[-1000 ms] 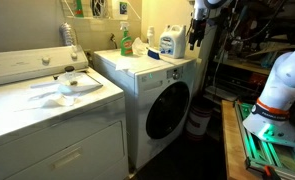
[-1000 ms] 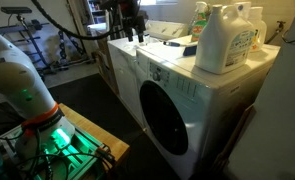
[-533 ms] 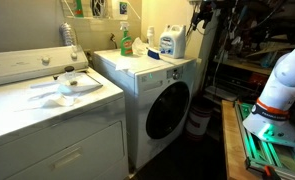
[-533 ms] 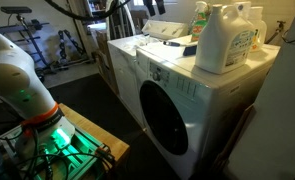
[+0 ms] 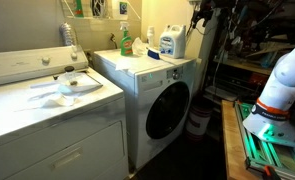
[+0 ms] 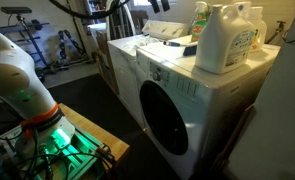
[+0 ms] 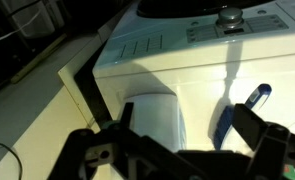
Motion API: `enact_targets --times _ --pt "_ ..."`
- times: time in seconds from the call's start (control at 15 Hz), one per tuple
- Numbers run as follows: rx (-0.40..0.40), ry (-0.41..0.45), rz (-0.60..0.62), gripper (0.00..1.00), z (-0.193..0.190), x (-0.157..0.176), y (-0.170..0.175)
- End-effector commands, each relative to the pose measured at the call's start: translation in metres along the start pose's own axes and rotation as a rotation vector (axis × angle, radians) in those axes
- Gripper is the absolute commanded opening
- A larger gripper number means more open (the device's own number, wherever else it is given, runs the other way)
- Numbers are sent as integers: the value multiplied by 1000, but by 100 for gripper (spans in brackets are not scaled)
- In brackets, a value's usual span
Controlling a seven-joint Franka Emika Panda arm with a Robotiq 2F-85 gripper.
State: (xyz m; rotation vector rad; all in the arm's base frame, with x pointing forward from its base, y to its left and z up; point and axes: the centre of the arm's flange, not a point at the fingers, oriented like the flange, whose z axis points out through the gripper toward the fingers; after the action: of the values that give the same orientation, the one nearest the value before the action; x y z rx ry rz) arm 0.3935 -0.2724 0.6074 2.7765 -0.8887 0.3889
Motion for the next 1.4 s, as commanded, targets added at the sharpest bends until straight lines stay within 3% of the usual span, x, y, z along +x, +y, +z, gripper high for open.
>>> enact_targets --times 0.0,0.27,0.53,1.33 --pt "58 49 49 100 -4 41 37" --pt "136 84 110 100 -7 73 78" --pt "192 139 137 100 0 100 97" --pt "185 194 220 100 43 151 109"
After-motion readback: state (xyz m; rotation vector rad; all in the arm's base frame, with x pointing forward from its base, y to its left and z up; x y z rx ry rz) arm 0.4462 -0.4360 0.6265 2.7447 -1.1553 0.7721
